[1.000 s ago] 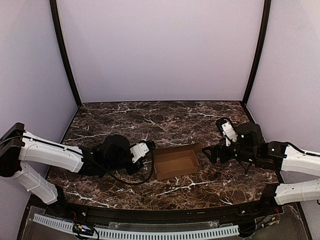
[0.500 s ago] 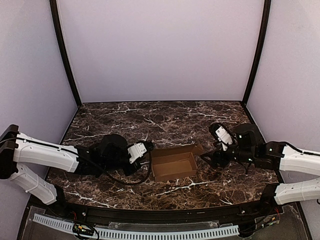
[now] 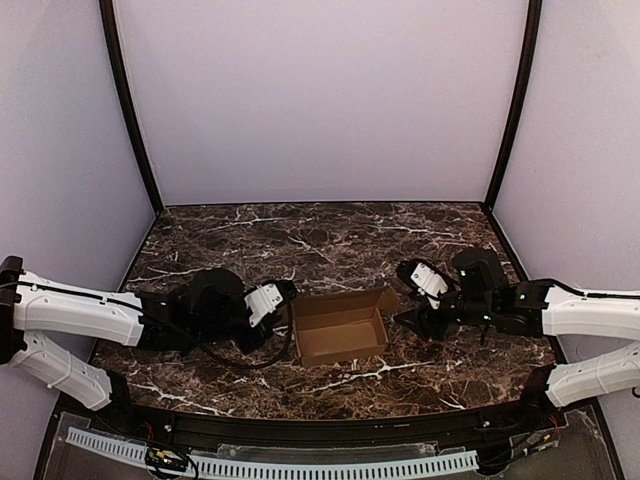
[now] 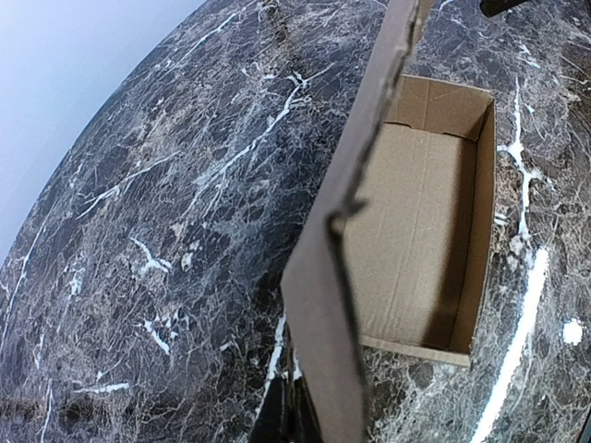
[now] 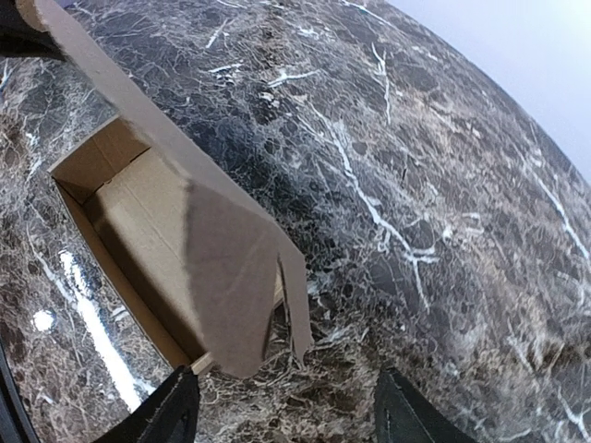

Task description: Fold the paper box

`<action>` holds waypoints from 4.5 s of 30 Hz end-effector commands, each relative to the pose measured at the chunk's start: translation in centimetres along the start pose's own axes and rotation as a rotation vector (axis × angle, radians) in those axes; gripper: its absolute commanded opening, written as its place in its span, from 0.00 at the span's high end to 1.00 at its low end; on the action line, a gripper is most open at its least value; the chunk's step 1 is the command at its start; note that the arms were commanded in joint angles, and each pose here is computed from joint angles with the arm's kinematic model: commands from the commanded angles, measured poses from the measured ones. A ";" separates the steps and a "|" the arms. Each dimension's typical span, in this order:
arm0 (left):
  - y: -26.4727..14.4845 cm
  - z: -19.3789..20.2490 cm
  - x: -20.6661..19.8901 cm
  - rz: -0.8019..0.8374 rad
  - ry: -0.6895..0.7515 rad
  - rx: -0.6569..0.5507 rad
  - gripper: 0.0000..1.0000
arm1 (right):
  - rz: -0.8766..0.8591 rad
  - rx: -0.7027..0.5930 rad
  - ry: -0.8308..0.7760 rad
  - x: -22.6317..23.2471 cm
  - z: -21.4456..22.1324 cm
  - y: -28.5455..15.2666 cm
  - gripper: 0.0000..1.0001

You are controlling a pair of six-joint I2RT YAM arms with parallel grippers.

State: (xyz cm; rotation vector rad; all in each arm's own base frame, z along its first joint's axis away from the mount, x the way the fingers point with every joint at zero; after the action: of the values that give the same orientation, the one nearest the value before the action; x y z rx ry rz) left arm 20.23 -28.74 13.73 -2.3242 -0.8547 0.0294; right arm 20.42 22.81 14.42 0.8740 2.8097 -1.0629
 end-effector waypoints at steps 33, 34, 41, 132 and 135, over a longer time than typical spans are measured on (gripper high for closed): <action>-0.1 -0.7 0.1 -0.011 -0.176 0.042 0.99 | -0.042 -0.088 0.011 1.1 -3.4 1.6 1.00; 0.0 -0.7 0.1 -0.024 -0.229 0.053 0.99 | -0.031 -0.085 0.023 1.3 -3.6 1.6 1.00; 0.9 -1.7 0.0 -0.040 -0.483 0.085 0.99 | 0.055 -0.078 0.123 3.3 -4.9 1.9 1.00; 1.9 7.5 -5.6 -0.105 -0.713 0.170 0.99 | 0.231 0.030 0.420 10.8 1.6 3.4 0.72; 2.1 7.3 -5.7 -0.123 -0.701 0.170 0.99 | 0.235 0.014 0.422 11.1 1.1 2.9 0.64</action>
State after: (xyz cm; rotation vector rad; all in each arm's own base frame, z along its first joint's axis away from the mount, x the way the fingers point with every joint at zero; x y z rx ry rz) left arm 16.46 -30.73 9.04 -2.2570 -1.2905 0.9302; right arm 13.04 29.89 9.82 1.5335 2.9166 -0.9409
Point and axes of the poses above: each gripper's point midway between its finger pads, its own y axis out along the fingers, its own x axis along the line the jaws close on, z = x × y, the point moved 3 cm from there along -y, back along the fingers, and after that the axes turned 7 degrees about -y, right-handed, at the moved point
